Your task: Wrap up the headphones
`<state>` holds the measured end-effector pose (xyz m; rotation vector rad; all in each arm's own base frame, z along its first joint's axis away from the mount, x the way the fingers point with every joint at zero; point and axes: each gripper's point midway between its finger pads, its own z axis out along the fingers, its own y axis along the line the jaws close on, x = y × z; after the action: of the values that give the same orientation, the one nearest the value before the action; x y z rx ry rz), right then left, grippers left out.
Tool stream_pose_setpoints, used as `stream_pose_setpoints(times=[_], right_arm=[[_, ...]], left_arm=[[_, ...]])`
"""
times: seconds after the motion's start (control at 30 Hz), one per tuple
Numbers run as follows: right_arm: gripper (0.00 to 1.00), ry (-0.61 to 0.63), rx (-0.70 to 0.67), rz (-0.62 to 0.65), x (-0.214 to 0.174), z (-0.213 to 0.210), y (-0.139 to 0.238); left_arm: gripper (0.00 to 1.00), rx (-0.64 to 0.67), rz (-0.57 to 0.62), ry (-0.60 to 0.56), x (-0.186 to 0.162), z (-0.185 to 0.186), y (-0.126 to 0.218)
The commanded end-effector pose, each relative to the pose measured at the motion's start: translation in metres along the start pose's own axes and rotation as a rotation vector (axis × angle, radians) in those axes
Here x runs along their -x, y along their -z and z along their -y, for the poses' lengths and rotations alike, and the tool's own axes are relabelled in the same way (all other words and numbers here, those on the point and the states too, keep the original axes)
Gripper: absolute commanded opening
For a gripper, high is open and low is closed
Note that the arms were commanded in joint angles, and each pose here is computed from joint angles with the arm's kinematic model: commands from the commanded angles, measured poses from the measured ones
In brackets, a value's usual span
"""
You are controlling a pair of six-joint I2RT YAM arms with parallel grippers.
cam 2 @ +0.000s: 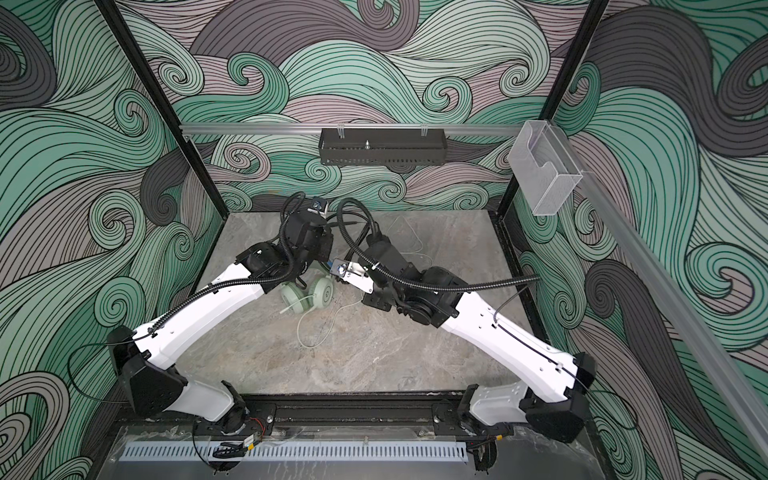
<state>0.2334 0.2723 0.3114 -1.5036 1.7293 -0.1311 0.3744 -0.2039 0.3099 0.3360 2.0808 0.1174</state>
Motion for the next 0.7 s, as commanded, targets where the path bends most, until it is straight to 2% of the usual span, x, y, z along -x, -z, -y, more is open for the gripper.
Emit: stream_pose_setpoints(times=[0.0, 0.2, 0.4, 0.67], right_arm=[[0.00, 0.107, -0.083, 0.088, 0.022, 0.010, 0.022], [0.00, 0.189, -0.093, 0.177, 0.052, 0.001, 0.037], [0.00, 0.256, -0.129, 0.128, 0.055, 0.009, 0.033], [0.00, 0.302, -0.129, 0.078, 0.049, 0.003, 0.020]], left_arm=[[0.00, -0.061, -0.060, -0.071, -0.006, -0.002, 0.017], [0.00, -0.193, -0.131, -0.075, -0.018, 0.017, 0.025], [0.00, -0.309, -0.156, -0.111, -0.031, 0.032, 0.037], [0.00, -0.468, -0.103, -0.138, -0.036, 0.046, 0.067]])
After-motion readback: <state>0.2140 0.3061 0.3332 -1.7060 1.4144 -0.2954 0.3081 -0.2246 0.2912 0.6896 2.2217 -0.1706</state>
